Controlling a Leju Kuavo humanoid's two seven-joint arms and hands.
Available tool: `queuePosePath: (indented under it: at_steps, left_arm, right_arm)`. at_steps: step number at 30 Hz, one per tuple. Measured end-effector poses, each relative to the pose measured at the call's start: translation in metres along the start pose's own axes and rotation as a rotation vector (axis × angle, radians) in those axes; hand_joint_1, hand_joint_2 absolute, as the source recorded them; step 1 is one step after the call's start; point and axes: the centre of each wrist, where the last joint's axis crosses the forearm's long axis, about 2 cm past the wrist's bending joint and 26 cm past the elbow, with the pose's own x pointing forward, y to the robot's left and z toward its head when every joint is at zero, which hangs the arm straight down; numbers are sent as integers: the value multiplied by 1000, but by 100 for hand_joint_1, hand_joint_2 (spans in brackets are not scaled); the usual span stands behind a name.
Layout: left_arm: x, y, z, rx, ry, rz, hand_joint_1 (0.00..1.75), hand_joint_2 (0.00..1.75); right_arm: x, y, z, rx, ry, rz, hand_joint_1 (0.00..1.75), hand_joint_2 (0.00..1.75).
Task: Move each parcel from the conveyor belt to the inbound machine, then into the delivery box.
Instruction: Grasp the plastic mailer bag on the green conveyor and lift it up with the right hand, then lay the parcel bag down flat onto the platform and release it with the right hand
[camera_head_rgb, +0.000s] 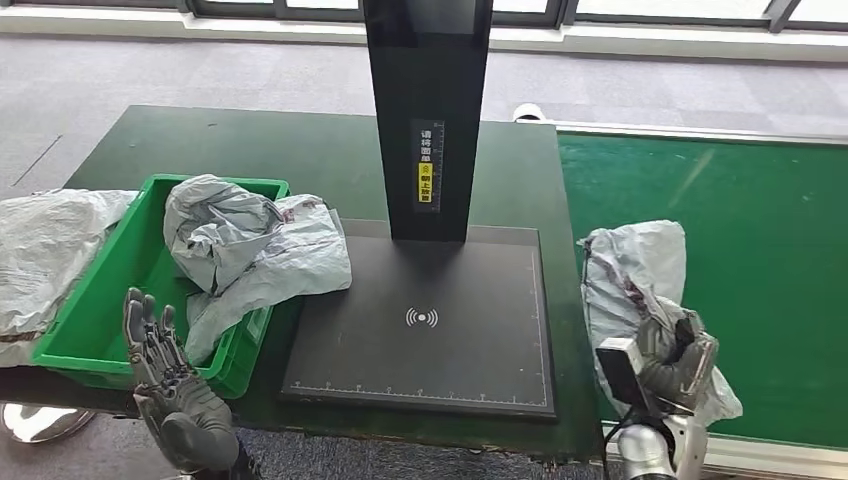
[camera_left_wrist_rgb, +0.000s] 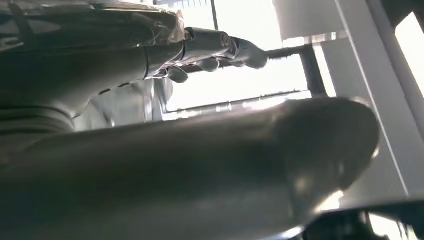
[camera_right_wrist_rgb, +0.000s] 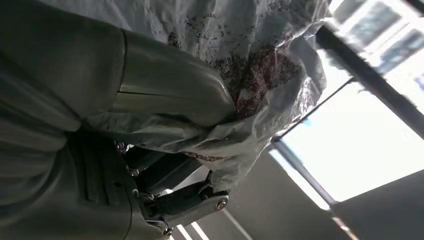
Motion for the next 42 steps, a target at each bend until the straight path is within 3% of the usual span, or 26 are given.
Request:
queuePosePath:
  at_steps: [3,11,23,32,36,42]
  left_arm:
    - [-2,-7,-5,-16,-15,26,0,0]
    - [-4,-13,-9,-44,-35,42,0,0]
    - [-5,-16,-11,-55,-41,53,0,0]
    - [-9,-22,-15,-73,-24,112,0,0]
    - [-12,-28,-18,-92,-20,142,0,0]
    - [-17,-38,-24,-122,-27,166,0,0]
  right_arm:
    - [60,-2,-13,-90,-211,-109,175,175]
    - [102,-28,-12,-227,-342,-204,175,175]
    - [114,-39,-12,-270,-374,-228,175,175]
    - [116,-34,-13,-175,-374,-232,175,175]
    - [112,-16,-20,-45,-344,-248,175,175]
    - [101,42,-30,166,-322,-194,175,175]
